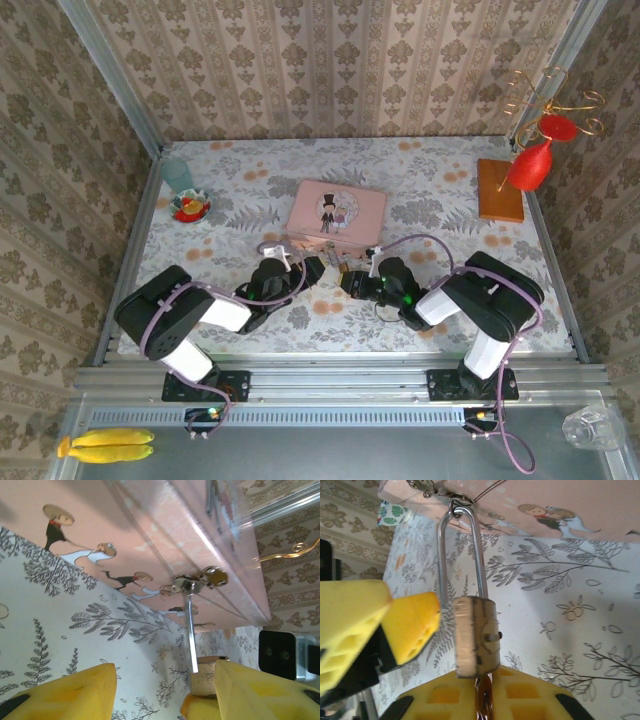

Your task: Unlock the padlock with the key

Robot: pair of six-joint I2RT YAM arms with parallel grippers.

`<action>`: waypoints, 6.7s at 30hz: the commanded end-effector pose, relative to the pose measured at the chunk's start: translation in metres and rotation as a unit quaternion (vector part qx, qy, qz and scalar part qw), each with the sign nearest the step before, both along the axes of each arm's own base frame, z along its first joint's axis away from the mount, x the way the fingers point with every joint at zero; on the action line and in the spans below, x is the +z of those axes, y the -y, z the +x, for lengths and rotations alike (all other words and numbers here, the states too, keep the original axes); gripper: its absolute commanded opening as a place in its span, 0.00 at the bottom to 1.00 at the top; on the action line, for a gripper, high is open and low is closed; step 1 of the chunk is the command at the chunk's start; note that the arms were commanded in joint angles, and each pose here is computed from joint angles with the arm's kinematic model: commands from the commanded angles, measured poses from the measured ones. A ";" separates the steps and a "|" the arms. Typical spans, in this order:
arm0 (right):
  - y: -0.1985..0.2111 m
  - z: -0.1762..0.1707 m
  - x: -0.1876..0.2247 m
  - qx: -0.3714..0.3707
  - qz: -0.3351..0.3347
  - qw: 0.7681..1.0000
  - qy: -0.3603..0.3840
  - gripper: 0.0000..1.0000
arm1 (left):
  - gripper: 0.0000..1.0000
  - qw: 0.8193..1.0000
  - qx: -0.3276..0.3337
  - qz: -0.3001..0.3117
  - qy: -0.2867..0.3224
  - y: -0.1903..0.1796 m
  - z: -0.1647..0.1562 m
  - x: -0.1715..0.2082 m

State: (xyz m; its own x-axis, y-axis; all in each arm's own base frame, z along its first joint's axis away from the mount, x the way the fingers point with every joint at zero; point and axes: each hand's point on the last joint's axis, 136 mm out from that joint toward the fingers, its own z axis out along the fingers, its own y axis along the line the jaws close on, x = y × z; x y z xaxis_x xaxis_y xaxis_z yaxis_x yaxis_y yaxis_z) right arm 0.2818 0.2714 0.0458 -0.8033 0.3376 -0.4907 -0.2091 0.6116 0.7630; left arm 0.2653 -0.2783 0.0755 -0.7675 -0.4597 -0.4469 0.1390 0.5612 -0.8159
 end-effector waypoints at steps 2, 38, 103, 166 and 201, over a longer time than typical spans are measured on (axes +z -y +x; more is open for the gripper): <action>0.012 0.006 0.003 -0.019 -0.046 0.999 0.016 0.29 | 0.57 0.998 0.000 0.060 0.020 -0.007 0.001 0.004; 0.045 0.074 0.013 0.032 -0.284 0.958 -0.024 0.59 | 0.77 0.959 0.047 0.249 0.127 -0.155 0.022 0.070; 0.044 0.089 0.017 -0.216 0.009 0.976 -0.031 0.00 | 0.85 0.969 -0.012 0.237 0.062 -0.068 0.066 0.088; 0.135 0.101 -0.028 -0.371 0.144 0.909 -0.121 0.00 | 0.85 0.949 0.034 0.313 -0.011 -0.026 0.092 0.001; 0.144 0.087 -0.016 -0.414 0.236 0.865 -0.159 0.00 | 0.86 0.958 -0.009 0.286 0.021 0.000 0.082 0.033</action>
State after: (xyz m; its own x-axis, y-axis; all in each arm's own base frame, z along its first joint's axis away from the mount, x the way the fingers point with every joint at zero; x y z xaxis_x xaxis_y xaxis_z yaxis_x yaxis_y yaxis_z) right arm 0.3810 0.1387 0.0452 -0.3117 0.9480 0.0641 0.3488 0.0515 0.9358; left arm 0.3476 -0.2691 0.0897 -0.7633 -0.1315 -0.6325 0.1338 0.9257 -0.3539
